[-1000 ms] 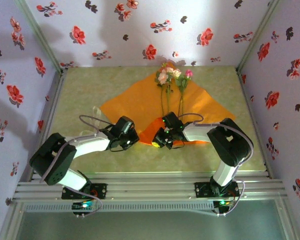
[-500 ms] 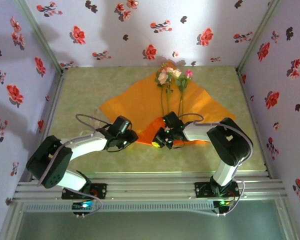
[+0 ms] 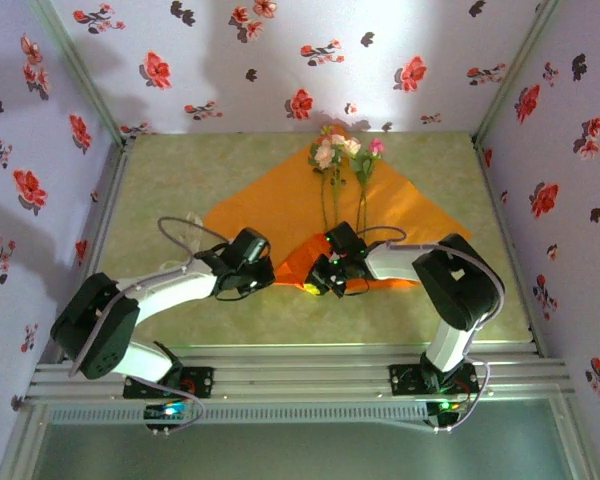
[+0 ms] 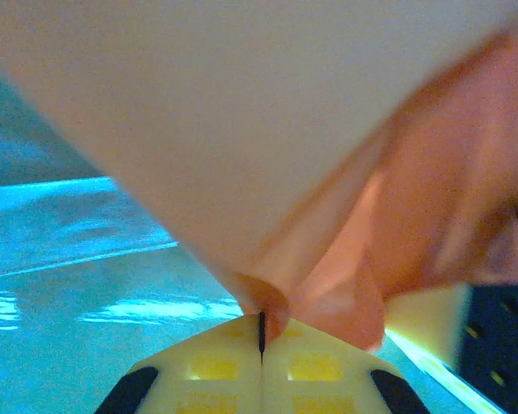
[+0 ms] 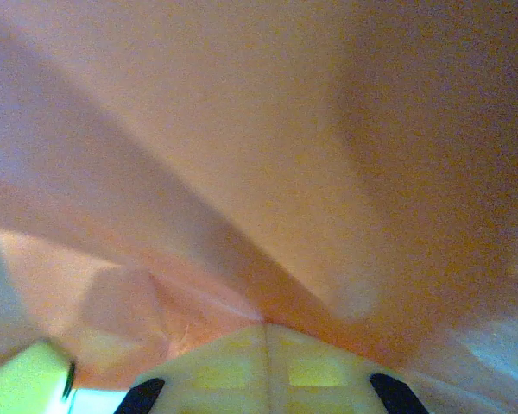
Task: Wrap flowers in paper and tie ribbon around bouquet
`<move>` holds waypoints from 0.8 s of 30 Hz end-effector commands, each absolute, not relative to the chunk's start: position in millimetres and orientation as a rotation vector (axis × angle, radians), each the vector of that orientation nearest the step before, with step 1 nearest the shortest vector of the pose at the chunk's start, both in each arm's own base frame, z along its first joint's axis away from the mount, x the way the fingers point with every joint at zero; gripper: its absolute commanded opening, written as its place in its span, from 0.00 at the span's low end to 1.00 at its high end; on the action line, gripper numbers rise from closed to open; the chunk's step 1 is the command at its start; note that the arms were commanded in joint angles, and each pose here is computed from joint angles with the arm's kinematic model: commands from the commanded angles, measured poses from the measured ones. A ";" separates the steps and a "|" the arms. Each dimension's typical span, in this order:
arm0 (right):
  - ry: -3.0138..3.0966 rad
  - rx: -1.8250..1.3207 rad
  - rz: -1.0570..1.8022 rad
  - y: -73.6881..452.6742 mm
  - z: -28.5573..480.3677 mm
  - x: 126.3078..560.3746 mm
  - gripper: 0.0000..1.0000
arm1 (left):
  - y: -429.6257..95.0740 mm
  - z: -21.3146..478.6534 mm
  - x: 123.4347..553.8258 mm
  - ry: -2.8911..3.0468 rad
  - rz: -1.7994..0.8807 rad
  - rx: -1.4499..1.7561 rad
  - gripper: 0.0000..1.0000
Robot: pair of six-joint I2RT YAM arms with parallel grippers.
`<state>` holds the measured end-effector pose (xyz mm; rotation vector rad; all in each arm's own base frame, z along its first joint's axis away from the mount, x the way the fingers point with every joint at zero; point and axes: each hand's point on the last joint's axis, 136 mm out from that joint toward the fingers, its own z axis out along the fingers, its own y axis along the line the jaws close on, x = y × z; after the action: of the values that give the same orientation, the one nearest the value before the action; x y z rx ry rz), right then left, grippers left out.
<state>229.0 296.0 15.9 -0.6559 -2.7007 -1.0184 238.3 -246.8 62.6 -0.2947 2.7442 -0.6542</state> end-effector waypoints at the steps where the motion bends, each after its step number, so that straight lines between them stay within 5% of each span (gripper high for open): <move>1: -2.738 -0.782 -0.694 257.4 -32.6 212.7 0.00 | -261.5 85.7 230.3 2.737 -0.544 0.063 0.00; 19: -2.767 -0.676 -0.657 255.5 -21.3 214.1 0.00 | -319.2 134.5 251.1 2.478 -0.246 0.712 0.00; 24: -2.857 -0.557 -0.761 270.0 17.4 240.1 0.13 | -316.2 136.8 247.4 2.450 -0.297 0.689 0.00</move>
<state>235.5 290.2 19.5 -0.5617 -2.7706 -0.9059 242.8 -318.1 118.5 0.6843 2.5314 -0.2848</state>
